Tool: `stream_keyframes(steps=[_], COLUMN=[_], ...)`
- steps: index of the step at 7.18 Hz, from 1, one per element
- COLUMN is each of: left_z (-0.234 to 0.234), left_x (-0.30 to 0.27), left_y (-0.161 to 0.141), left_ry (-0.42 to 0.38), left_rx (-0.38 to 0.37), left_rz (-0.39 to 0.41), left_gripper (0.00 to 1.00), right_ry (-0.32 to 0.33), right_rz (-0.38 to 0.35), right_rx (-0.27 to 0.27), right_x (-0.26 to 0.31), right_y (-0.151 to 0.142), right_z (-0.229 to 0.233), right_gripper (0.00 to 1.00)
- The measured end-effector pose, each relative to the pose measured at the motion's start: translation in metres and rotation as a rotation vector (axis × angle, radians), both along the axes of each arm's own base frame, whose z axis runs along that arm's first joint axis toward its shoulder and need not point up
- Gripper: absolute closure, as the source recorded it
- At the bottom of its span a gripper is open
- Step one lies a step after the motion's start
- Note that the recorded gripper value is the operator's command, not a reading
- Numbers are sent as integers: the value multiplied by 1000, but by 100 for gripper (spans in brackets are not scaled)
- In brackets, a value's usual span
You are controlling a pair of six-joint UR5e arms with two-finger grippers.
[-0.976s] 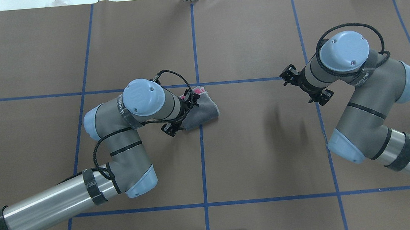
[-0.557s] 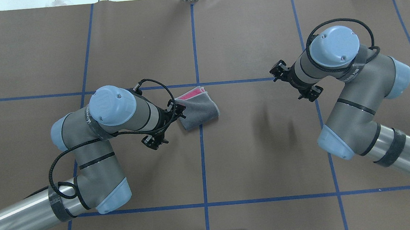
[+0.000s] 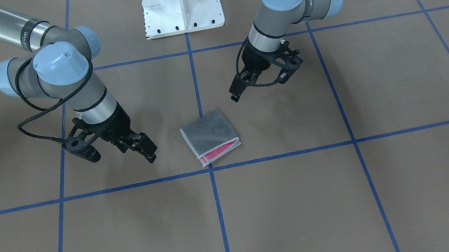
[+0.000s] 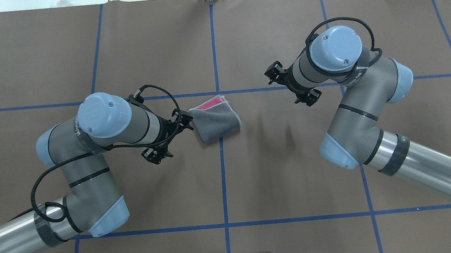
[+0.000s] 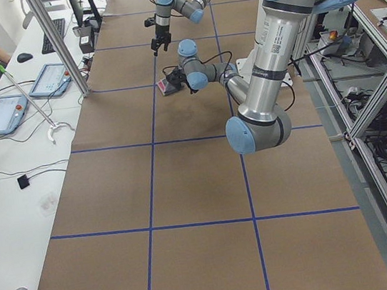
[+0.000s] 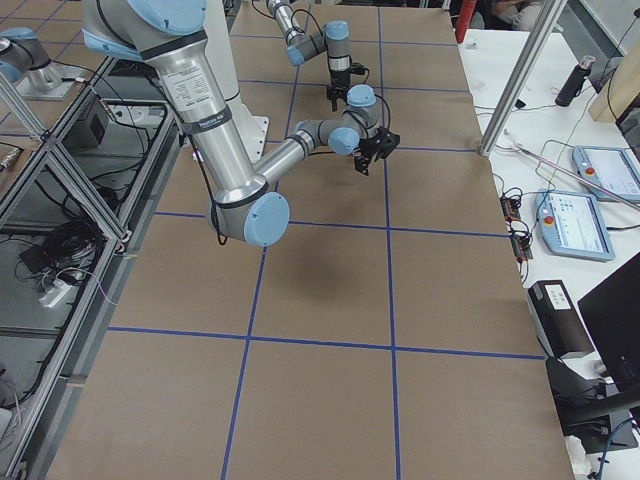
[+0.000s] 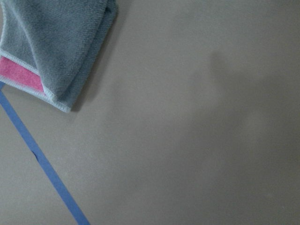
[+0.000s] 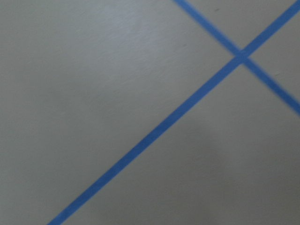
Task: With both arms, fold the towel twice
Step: 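Release the towel and draw the left gripper back while the right gripper approaches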
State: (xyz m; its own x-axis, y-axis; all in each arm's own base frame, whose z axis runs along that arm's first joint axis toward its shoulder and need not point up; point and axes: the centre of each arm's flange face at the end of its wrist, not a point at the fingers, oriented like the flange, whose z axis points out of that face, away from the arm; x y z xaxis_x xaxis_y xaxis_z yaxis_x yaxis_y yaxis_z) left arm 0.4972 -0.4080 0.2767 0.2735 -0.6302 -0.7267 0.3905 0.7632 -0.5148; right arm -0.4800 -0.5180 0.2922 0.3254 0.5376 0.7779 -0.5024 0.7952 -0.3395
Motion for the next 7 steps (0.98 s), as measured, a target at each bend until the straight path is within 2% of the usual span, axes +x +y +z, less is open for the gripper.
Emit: stream_keyframes(steps=[1, 2, 3, 4, 5, 6, 7], left_z=[4, 6, 6, 6, 5, 5, 5], left_x=[-9, -13, -14, -14, -15, -15, -15], left_y=[5, 6, 7, 7, 7, 7, 7], left_ry=[-2, -3, -3, -3, -2, -2, -2], left_rx=[18, 25, 27, 28, 29, 29, 29], left_rz=[6, 7, 7, 6, 5, 5, 5], left_gripper=[1, 1, 1, 1, 1, 1, 1], right_ry=[-26, -28, -9, 22, 44, 44, 27], right_rz=[-13, -31, -64, -108, -148, -177, -187], right_rx=[30, 57, 106, 181, 253, 313, 349], right_x=[-21, -41, -53, -62, -70, -78, -85], right_y=[-10, -19, -25, -26, -23, -20, -18], right_z=[-21, -37, -44, -46, -45, -41, -36], right_gripper=[2, 8, 12, 20, 23, 26, 27])
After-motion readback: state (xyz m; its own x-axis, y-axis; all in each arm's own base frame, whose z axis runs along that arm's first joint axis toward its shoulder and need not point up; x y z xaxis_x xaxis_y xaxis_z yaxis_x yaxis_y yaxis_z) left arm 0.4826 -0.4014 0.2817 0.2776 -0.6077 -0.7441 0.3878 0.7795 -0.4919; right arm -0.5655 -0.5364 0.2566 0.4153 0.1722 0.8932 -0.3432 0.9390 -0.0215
